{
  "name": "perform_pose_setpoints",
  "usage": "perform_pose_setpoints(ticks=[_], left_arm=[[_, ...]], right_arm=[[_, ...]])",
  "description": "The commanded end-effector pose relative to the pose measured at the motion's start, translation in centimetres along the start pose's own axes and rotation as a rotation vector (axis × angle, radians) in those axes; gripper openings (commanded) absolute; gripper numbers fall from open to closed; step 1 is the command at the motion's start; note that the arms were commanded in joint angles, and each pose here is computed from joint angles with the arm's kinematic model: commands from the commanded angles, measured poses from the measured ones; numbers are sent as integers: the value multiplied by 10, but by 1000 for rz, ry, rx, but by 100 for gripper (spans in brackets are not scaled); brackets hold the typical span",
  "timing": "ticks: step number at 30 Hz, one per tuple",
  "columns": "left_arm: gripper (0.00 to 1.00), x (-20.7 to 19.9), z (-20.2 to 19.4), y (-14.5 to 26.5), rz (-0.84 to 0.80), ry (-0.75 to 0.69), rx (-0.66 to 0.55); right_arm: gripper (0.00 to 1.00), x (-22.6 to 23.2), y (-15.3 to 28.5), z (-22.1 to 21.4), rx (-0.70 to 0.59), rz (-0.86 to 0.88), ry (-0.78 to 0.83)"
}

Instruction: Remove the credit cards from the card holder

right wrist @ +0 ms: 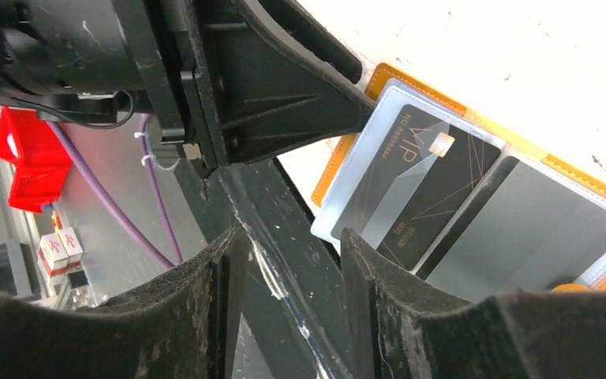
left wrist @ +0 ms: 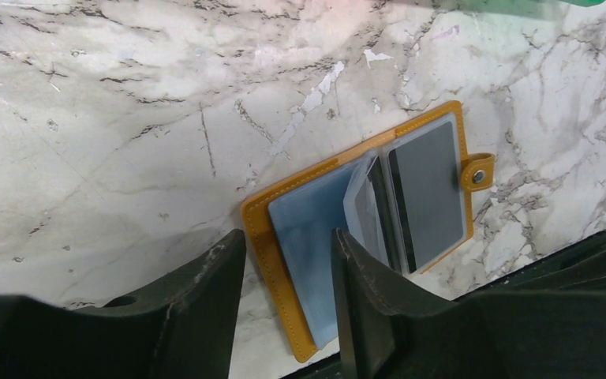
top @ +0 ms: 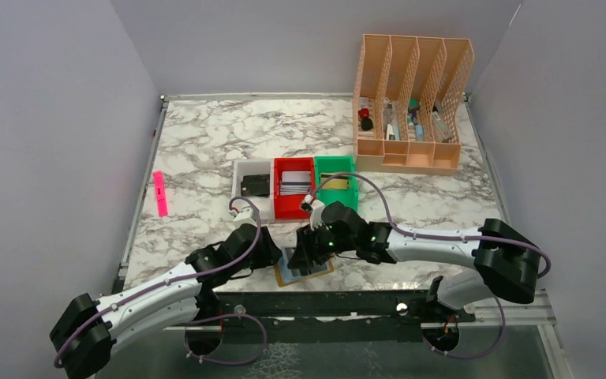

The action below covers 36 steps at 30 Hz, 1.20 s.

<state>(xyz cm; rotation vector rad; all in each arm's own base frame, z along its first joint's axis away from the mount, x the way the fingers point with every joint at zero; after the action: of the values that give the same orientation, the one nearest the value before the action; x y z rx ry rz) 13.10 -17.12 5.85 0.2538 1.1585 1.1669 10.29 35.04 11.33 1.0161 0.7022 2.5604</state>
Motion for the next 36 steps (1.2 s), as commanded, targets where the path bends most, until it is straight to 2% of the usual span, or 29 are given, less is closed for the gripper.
perform_pose_setpoints(ticks=[1, 6, 18, 21, 27, 36], left_arm=[[50, -4, 8, 8, -12, 19, -36], [53, -8, 13, 15, -20, 32, -57], [55, -16, 16, 22, -55, 29, -55], [49, -23, 9, 20, -113, 2, -12], [38, -39, -3, 13, -218, -28, 63], [37, -23, -20, -2, -138, -62, 148]], right_arm=[[53, -9, 9, 2, -41, -82, 2], [54, -34, 11, -11, -27, -227, -46], [64, -48, 11, -22, -33, -298, -119], [61, -46, 6, -23, -35, -263, -122], [46, -47, -9, -33, 4, -228, -146], [45, -57, -15, -43, 22, -261, -179]])
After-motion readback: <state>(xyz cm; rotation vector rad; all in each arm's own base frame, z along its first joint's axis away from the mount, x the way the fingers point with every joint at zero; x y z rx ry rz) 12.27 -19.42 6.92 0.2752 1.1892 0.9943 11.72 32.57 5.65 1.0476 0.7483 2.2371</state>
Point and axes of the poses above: each gripper's point midway between its finger pads, its own y axis back along the fingers, its own x axis along the line the jaws close on, z = x × y, the point moved 3 cm from there along y, back along the fingers, and after that the axes turned 8 degrees about y, right-handed, at the moved point
